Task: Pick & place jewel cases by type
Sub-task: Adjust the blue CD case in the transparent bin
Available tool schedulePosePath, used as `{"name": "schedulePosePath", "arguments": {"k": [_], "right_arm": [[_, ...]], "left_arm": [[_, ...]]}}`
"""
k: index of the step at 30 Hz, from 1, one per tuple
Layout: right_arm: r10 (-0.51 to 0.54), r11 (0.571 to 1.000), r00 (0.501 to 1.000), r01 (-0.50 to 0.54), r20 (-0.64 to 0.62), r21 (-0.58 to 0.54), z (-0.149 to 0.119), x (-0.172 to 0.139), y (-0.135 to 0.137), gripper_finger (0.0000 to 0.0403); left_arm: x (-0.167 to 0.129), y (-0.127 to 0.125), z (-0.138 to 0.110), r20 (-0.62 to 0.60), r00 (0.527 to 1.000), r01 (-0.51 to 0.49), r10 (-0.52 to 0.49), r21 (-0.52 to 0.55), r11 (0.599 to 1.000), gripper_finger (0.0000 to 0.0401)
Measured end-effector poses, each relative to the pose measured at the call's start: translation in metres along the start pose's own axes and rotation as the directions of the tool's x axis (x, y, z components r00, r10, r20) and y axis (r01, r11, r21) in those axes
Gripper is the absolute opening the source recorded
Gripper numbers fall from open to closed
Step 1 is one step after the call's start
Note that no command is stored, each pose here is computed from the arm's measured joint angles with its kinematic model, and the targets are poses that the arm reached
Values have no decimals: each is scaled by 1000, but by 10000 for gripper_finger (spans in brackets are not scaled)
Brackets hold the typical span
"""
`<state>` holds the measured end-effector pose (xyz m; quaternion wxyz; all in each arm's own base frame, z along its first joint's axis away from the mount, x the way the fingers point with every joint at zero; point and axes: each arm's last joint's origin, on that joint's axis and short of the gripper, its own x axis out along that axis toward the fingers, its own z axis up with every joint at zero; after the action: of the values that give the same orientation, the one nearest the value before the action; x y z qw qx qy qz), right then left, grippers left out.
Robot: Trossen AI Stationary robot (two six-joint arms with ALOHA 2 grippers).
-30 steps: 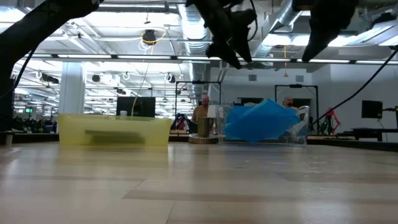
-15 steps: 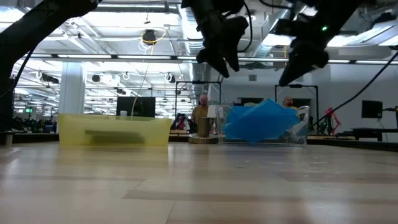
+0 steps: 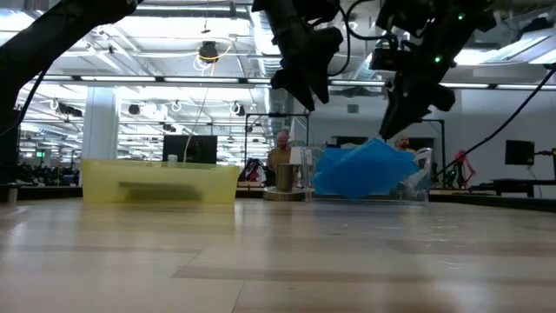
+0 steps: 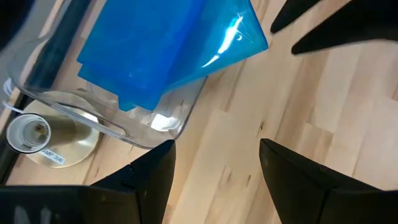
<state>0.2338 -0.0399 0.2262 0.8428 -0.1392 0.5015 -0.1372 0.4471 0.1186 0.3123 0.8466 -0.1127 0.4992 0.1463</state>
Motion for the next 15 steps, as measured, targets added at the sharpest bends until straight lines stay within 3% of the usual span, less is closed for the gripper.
{"name": "schedulePosePath", "arguments": {"k": [4, 10, 15], "right_arm": [[-9, 999, 1000, 9, -15, -47, 3, 11, 2, 122], [-131, 988, 990, 126, -52, -93, 8, 31, 5, 122], [-155, 982, 986, 147, -63, -115, 10, 36, 5, 121]], "left_arm": [[0, 1, 0, 6, 1000, -29, 29, 3, 1000, 226], [1, 3, 0, 3, 998, -66, 66, 4, 998, 226], [1, 4, -3, -25, 994, -104, 105, 21, 994, 226]]}}
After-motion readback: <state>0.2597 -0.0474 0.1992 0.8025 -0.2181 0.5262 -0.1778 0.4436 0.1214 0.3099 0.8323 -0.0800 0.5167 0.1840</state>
